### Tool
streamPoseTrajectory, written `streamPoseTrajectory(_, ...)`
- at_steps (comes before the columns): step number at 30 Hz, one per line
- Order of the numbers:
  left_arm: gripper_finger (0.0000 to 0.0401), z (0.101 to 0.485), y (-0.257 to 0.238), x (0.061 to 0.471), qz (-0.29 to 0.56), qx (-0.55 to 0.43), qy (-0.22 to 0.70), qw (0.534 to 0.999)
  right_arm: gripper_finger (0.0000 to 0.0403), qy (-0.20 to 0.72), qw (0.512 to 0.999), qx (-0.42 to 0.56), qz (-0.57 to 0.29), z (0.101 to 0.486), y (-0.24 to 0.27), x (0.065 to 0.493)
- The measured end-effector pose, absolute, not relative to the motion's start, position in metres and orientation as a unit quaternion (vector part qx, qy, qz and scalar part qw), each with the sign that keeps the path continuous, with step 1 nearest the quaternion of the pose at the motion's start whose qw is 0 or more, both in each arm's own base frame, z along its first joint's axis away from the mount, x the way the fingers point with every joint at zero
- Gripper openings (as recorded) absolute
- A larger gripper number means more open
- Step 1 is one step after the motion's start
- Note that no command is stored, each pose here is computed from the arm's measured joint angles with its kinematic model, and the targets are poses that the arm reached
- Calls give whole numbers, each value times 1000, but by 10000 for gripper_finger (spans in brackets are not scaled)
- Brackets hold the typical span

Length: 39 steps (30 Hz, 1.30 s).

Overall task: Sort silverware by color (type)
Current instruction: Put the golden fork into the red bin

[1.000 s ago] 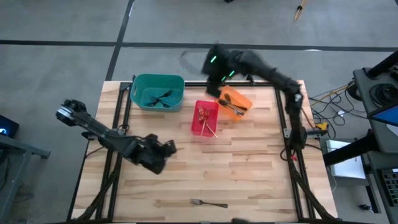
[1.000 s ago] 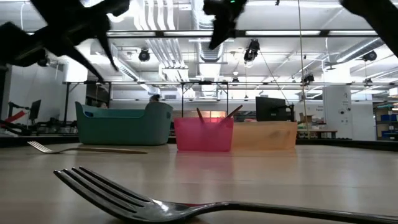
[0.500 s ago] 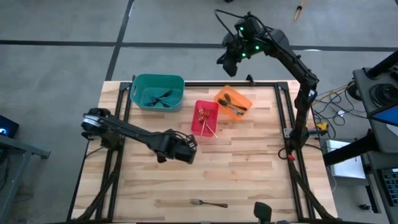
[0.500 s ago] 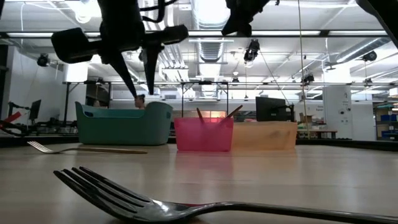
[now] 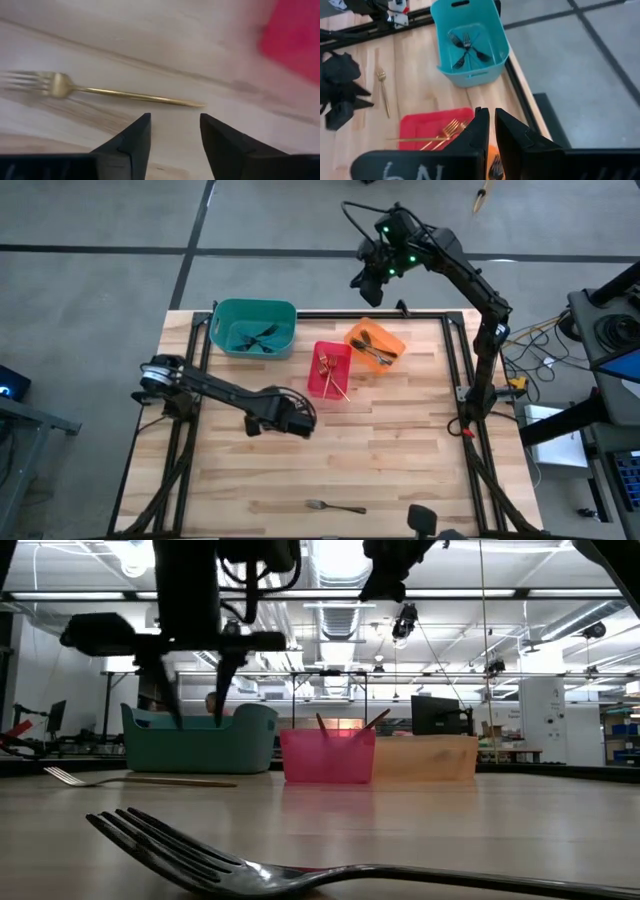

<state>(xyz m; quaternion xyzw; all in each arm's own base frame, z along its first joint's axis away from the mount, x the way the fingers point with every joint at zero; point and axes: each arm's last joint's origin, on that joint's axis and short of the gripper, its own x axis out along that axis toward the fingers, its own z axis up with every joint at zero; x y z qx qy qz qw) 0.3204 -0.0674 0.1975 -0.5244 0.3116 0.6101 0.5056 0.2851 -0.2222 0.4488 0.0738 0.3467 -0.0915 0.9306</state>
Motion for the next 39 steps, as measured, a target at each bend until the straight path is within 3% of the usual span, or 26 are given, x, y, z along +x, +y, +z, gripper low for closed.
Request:
streamPoseTrajectory(14,162,133,-66,312,565,-520,359,531,22,360,918,130,-105,444,-221,284)
streamPoseTrajectory(19,162,137,-71,313,515,-454,456,566,22,366,912,148,-109,443,-220,284)
streamPoseTrajectory(23,162,146,-75,305,448,-374,579,569,22,369,912,147,-103,442,-217,286)
streamPoseTrajectory(27,162,152,-79,302,384,-338,646,567,22,389,905,147,-93,440,-213,284)
streamPoseTrajectory(34,162,171,-90,308,387,-369,625,569,22,402,902,135,-83,439,-211,282)
streamPoseTrajectory(39,162,194,-103,320,423,-420,559,576,22,391,908,125,-84,439,-213,285)
